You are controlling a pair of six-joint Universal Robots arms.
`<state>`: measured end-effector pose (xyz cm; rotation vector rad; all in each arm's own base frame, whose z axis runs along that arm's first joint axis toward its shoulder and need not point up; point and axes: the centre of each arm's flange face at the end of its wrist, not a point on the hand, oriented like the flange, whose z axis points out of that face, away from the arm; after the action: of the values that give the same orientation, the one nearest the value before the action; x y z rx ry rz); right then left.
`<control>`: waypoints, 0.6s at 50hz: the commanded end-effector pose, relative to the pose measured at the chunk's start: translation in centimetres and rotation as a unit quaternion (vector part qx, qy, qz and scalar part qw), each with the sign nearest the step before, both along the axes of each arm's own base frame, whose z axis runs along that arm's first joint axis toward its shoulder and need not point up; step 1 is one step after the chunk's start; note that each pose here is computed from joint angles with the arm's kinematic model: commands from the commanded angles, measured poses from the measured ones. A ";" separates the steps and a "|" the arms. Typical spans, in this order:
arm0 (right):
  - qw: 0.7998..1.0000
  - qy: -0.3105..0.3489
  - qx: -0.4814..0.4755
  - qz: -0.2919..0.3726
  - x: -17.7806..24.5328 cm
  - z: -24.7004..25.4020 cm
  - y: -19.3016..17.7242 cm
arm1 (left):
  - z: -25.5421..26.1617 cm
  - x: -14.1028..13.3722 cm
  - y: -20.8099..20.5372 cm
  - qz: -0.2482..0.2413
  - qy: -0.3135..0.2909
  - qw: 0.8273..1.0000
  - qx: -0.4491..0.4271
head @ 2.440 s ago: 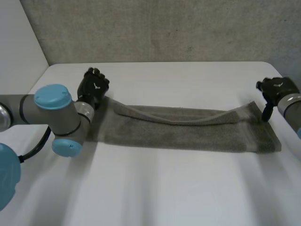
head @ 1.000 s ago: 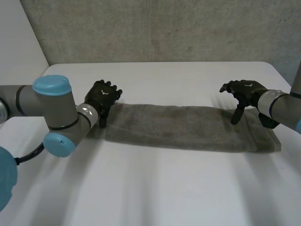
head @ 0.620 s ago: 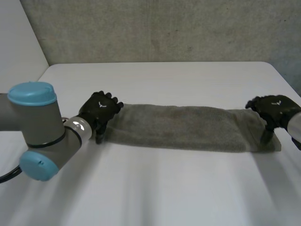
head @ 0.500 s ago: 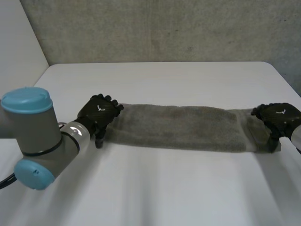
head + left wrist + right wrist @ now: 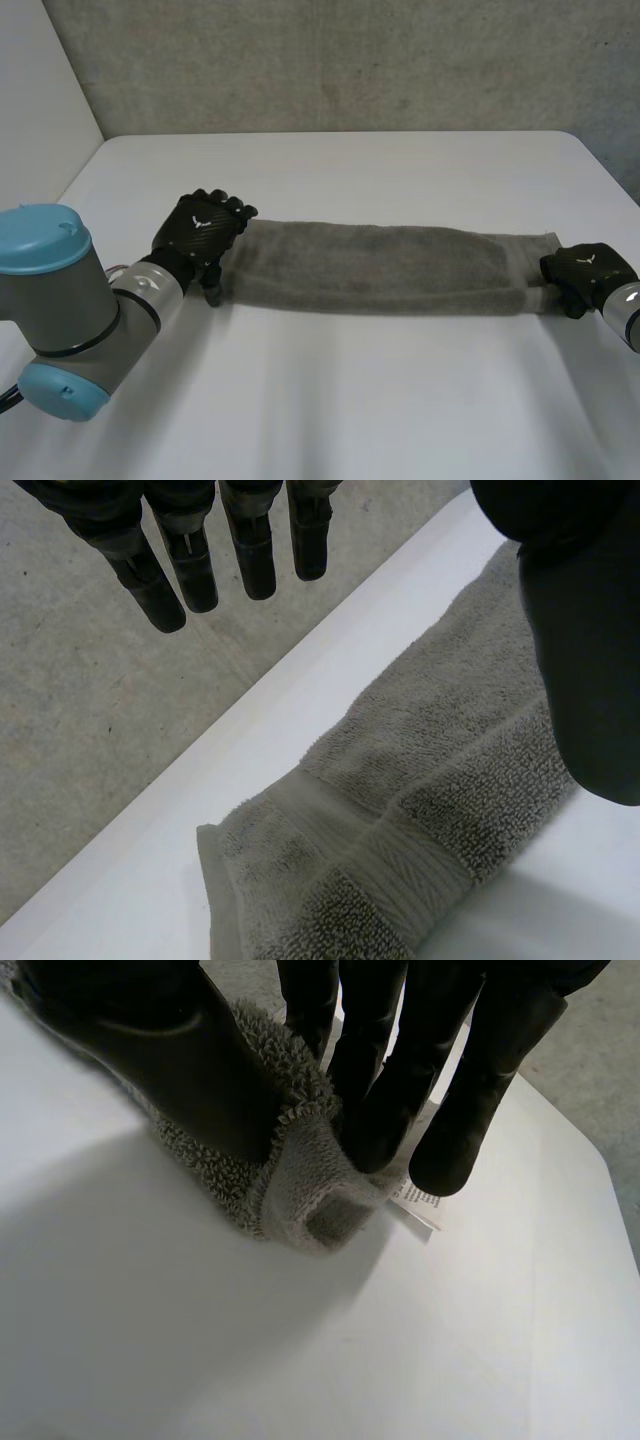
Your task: Fold the towel.
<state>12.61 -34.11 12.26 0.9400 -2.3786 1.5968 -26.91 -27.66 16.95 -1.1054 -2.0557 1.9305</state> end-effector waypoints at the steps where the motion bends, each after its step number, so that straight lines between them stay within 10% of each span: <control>1: 1.000 0.006 -0.009 -0.021 -1.0 0.3 -1.0 | 0.0 0.0 0.0 0.000 -0.001 1.000 -0.001; 19: 0.975 0.165 -0.108 -0.105 -8.7 6.0 -5.4 | 3.2 2.0 -0.2 0.032 0.021 0.999 -0.036; 30: 0.962 0.091 -0.243 0.087 8.7 12.3 -2.9 | 5.7 3.2 -2.1 0.064 0.090 0.993 -0.050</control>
<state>10.61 -39.97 22.39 0.9227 -1.8139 1.6669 -24.05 -28.88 21.61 -0.8915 -2.0210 2.1044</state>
